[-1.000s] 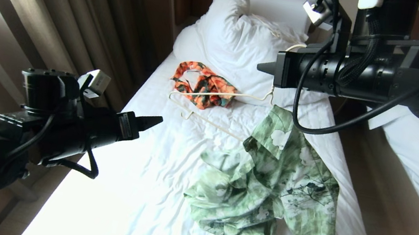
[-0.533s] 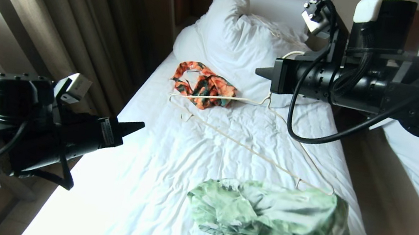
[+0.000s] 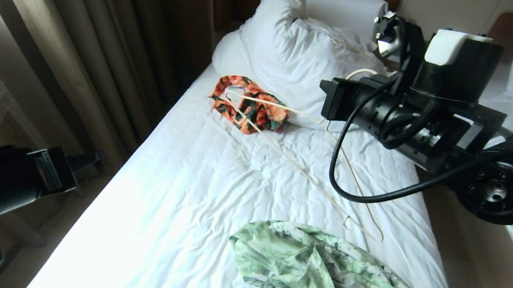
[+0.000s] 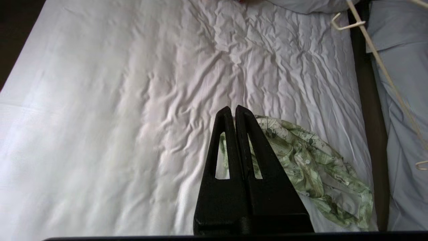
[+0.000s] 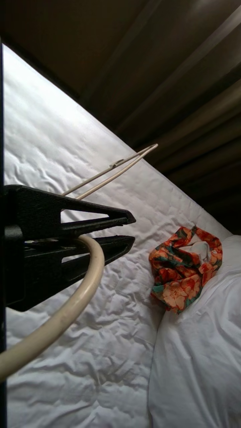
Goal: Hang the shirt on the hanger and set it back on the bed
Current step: Place the hanger on the bed
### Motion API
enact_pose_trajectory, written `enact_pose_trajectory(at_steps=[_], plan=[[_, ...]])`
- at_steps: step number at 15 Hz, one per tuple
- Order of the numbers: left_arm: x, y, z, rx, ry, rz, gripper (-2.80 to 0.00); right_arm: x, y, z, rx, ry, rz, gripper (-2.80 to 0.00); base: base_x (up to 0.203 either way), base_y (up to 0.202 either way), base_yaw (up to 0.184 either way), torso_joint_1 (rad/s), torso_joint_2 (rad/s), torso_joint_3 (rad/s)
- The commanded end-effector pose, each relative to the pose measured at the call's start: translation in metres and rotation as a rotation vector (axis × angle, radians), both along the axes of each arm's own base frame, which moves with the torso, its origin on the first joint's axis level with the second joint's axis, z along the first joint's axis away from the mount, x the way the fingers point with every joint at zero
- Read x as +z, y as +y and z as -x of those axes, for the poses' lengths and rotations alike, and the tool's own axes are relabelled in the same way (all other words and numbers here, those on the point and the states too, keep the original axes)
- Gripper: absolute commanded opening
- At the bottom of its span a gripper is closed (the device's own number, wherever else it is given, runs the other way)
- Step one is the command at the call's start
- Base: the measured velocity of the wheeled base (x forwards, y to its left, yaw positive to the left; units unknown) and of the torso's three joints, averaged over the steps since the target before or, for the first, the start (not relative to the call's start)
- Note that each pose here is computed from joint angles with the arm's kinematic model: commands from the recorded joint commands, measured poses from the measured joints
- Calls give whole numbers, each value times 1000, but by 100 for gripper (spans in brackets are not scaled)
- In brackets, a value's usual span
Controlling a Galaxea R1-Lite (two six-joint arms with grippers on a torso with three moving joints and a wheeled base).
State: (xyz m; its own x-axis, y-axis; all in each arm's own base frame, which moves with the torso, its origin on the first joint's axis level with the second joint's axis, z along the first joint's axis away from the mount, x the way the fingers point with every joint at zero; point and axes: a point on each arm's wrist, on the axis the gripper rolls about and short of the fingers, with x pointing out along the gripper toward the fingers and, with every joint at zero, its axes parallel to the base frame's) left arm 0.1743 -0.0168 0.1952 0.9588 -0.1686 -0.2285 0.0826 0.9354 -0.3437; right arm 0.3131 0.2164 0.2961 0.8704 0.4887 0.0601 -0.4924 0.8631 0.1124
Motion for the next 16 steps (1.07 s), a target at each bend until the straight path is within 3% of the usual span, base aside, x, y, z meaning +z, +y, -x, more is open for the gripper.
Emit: enact_pose_trajectory(at_steps=[1, 3, 6, 9, 10, 14, 16], plan=[[8, 3, 29, 5, -40, 10, -280, -24, -23, 13, -42, 286, 205, -280, 0, 0, 0, 0, 0, 0], [1, 4, 36, 18, -26, 7, -280, -51, -53, 11, -104, 463, 301, -280, 0, 0, 0, 0, 0, 0], [-4, 6, 41, 65, -17, -3, -280, -95, -78, 6, -105, 557, 326, -280, 0, 0, 0, 0, 0, 0], [-12, 6, 51, 68, -8, -4, -280, -132, -98, -4, 52, 689, 277, -280, 0, 0, 0, 0, 0, 0], [-11, 7, 52, 79, -14, -6, -280, -144, -99, -12, 51, 717, 256, 0, 0, 0, 0, 0, 0, 0], [-8, 8, 63, 109, -42, -12, -280, -180, -97, -27, -2, 764, 264, 0, 0, 0, 0, 0, 0, 0], [-7, 9, 69, 107, -43, -12, -280, -195, -102, -17, -74, 822, 388, 0, 0, 0, 0, 0, 0, 0]])
